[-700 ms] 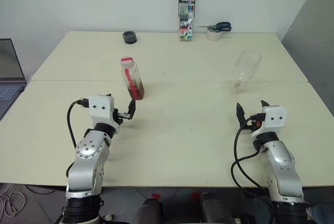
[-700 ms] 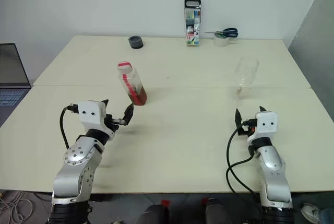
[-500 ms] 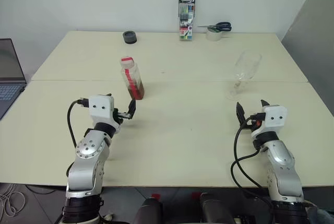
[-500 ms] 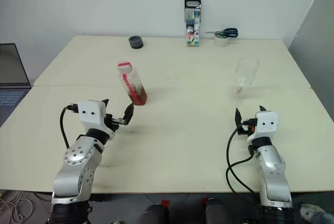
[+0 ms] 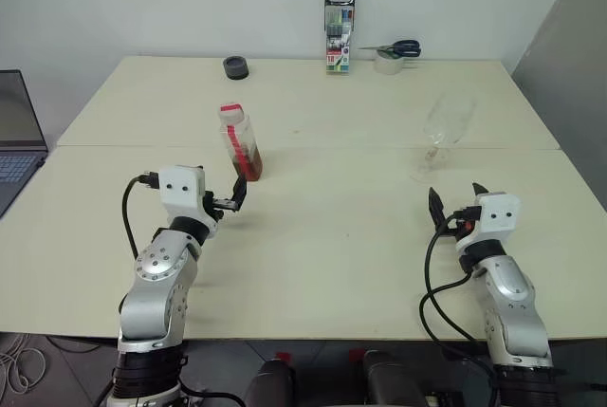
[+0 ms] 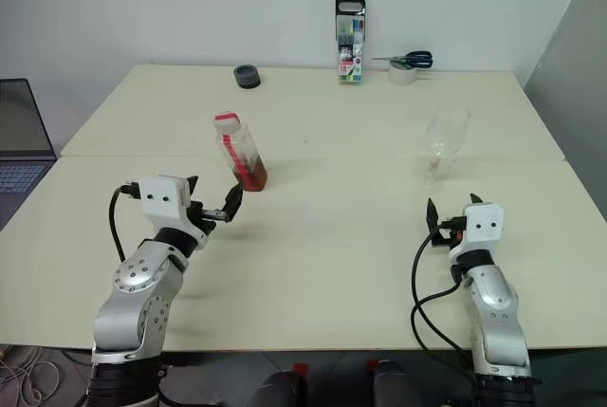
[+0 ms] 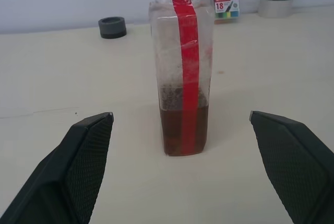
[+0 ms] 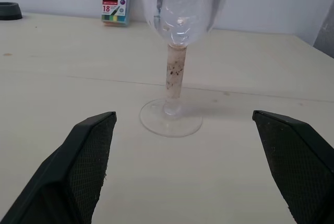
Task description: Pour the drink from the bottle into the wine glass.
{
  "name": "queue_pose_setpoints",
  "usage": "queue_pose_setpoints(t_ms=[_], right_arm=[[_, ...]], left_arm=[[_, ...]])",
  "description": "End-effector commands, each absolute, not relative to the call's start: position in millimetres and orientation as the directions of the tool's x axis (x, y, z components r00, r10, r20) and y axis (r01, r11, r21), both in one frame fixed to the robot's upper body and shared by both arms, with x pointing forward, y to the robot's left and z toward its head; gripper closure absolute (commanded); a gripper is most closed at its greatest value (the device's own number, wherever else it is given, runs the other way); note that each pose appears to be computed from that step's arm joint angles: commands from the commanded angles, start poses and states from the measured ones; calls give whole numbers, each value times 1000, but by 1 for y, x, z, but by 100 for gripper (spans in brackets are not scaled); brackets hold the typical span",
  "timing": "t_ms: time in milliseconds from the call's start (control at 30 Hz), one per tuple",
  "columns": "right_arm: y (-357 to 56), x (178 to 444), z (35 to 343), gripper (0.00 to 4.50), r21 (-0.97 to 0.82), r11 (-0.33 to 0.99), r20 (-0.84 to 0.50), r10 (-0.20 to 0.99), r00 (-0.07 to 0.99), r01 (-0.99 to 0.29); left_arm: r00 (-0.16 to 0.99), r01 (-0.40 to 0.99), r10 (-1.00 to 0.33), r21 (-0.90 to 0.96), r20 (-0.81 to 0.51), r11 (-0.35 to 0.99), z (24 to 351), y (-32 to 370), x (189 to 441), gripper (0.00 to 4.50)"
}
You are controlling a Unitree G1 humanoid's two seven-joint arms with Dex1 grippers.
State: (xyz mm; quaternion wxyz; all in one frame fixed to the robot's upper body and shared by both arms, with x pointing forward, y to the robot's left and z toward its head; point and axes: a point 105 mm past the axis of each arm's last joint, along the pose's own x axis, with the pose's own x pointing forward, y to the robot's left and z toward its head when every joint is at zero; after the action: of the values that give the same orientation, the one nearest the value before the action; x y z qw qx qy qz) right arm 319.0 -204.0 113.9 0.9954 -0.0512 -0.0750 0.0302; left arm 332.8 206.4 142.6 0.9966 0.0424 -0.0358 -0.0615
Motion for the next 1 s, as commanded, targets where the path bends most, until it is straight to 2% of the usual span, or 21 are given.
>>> queue_pose_setpoints(t_ms=[33,200,267,400,567,733,1000], right_arm=[[-203,318,132,0,-128,990,213,88,973,-62],[-199,316,137,0,-145,985,218,129,968,-98],[-192,315,139,0,-140,978,211,185,960,-157],[-156,305,146,0,-96,897,154,442,884,-432],[-124,294,171,0,-144,763,120,645,754,-630],[-109,289,184,0,-179,683,91,729,679,-709],[-108,291,187,0,-180,669,83,741,666,-721]], left_arm=[[979,140,-153,98,136,985,160,203,333,2],[970,165,-179,92,164,982,167,199,333,2],[970,161,-175,98,166,982,169,200,335,2],[977,136,-149,91,153,986,169,201,343,2],[982,129,-135,59,134,990,168,193,357,2],[988,108,-112,45,110,993,168,193,369,2],[991,84,-91,65,100,994,170,196,381,2]])
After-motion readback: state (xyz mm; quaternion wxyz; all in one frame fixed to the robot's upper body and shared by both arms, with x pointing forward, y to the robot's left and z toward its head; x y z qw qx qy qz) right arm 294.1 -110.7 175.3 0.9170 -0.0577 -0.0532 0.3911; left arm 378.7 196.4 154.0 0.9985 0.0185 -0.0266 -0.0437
